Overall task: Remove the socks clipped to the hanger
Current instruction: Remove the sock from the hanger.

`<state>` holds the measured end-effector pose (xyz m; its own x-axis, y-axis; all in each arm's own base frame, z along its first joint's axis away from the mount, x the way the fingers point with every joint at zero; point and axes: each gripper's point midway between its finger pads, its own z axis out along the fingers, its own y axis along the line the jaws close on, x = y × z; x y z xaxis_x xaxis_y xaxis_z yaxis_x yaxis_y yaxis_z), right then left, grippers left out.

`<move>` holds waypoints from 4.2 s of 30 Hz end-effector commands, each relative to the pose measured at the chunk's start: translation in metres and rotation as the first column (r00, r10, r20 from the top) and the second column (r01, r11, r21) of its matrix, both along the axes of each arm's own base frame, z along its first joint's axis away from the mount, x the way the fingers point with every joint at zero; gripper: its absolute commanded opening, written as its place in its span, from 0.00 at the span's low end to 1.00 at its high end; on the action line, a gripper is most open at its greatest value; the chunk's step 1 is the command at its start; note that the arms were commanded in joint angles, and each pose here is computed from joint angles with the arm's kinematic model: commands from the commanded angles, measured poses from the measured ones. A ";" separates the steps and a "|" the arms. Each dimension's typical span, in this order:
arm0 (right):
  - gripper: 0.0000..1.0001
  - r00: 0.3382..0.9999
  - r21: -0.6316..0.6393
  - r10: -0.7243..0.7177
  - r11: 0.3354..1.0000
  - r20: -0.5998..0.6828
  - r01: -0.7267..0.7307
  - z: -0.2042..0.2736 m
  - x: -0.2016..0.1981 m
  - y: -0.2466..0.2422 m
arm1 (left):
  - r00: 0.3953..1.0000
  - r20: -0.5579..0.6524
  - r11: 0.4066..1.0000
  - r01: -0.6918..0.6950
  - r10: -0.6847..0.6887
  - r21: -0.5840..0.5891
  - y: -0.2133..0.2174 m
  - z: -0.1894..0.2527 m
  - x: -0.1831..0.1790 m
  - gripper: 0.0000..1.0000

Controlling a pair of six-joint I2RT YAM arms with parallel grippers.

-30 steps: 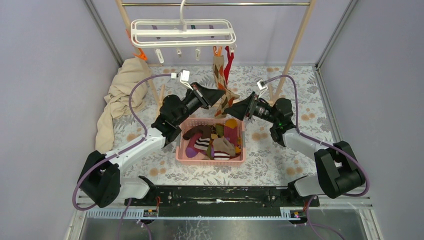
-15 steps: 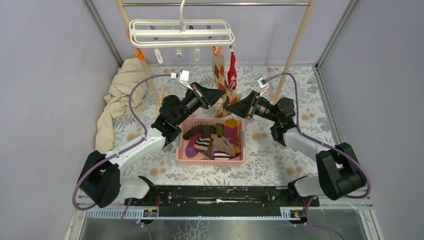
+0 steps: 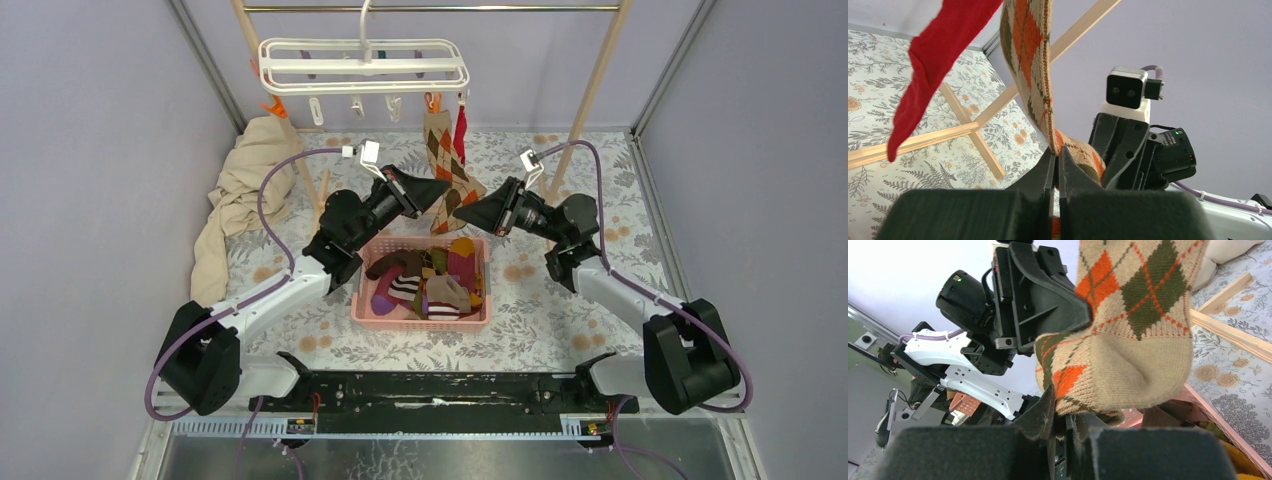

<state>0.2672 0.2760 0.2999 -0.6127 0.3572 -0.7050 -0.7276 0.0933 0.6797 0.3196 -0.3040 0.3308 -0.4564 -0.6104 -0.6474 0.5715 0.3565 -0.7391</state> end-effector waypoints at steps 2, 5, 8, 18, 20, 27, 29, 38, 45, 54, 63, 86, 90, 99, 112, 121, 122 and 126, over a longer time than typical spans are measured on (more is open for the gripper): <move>0.00 0.992 0.020 0.007 1.000 0.124 -0.009 0.037 -0.016 -0.006 | 0.999 0.033 1.000 -0.021 0.021 0.002 0.005 0.004 0.001 0.04; 0.00 0.992 0.008 0.000 1.000 0.129 -0.001 0.037 -0.019 -0.008 | 0.999 0.033 1.000 -0.021 0.021 0.002 0.005 0.003 0.001 0.04; 0.00 0.992 -0.012 -0.009 1.000 0.129 0.011 0.034 -0.021 -0.010 | 0.999 0.033 1.000 -0.022 0.021 0.001 0.006 0.003 0.001 0.04; 0.00 0.991 -0.061 -0.037 0.997 0.127 0.045 0.026 -0.028 -0.016 | 0.999 0.030 1.000 -0.022 0.022 -0.002 0.005 0.001 0.001 0.04; 0.00 0.992 -0.072 -0.043 0.996 0.122 0.052 0.023 -0.028 -0.017 | 0.999 0.029 1.000 -0.022 0.022 -0.002 0.005 0.001 0.001 0.04; 0.61 0.996 -0.145 -0.053 0.987 0.073 0.063 0.001 -0.024 -0.018 | 0.999 0.033 1.000 -0.021 0.021 -0.005 0.006 0.003 0.000 0.04; 0.78 0.995 -0.168 -0.070 0.983 0.068 0.080 -0.005 -0.023 -0.020 | 0.999 0.033 1.000 -0.021 0.021 -0.004 0.006 0.003 0.000 0.04; 0.99 0.985 -0.285 -0.172 0.945 -0.015 0.161 -0.041 -0.007 -0.028 | 0.999 0.039 1.000 0.001 0.000 -0.026 0.005 0.011 -0.004 0.04; 1.00 0.970 -0.285 -0.243 0.931 -0.013 0.229 -0.048 0.004 -0.033 | 0.998 0.036 0.997 0.043 -0.041 -0.062 0.003 0.020 -0.013 0.04; 1.00 0.979 -0.156 -0.196 0.967 0.048 0.202 -0.025 0.017 -0.019 | 0.997 0.023 0.991 0.076 -0.074 -0.107 0.001 0.025 -0.018 0.04; 1.00 0.993 -0.046 -0.099 0.994 0.056 0.102 -0.009 0.017 -0.005 | 0.992 0.022 0.978 0.128 -0.126 -0.168 -0.005 0.029 -0.022 0.05; 0.00 0.999 -0.039 -0.033 0.999 0.037 0.034 0.002 0.004 -0.002 | 1.000 -0.002 1.000 0.020 -0.020 -0.001 0.003 0.008 0.006 0.58; 0.00 1.000 -0.047 -0.027 0.999 0.016 0.027 0.007 0.005 -0.002 | 1.000 0.026 0.999 -0.015 0.014 0.052 0.011 0.019 0.011 0.73; 0.00 0.996 -0.022 0.073 0.997 -0.051 -0.074 0.033 -0.003 0.004 | 0.987 0.157 0.995 -0.046 0.032 0.090 0.029 0.058 0.032 0.86; 0.00 0.988 -0.025 0.137 0.990 -0.073 -0.139 0.051 -0.012 0.005 | 0.963 0.259 0.989 -0.105 0.075 0.105 0.031 0.073 0.080 0.87; 0.00 0.986 -0.049 0.145 0.987 -0.087 -0.150 0.056 -0.016 0.004 | 0.943 0.302 0.985 -0.163 0.140 0.052 0.038 0.087 0.090 0.85; 0.00 0.986 -0.052 0.143 0.988 -0.086 -0.148 0.057 -0.015 0.004 | 0.941 0.305 0.984 -0.170 0.147 0.050 0.039 0.088 0.091 0.85; 0.00 0.986 -0.053 0.144 0.987 -0.083 -0.149 0.058 -0.015 0.003 | 0.930 0.324 0.981 -0.194 0.174 0.030 0.044 0.092 0.095 0.84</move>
<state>0.2613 0.2836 0.3269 -0.7678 0.2199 -0.6018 -0.6042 0.0641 0.7943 0.4101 -0.2717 0.3841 -0.2433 -0.5709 -0.7841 0.6477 0.5062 -0.5695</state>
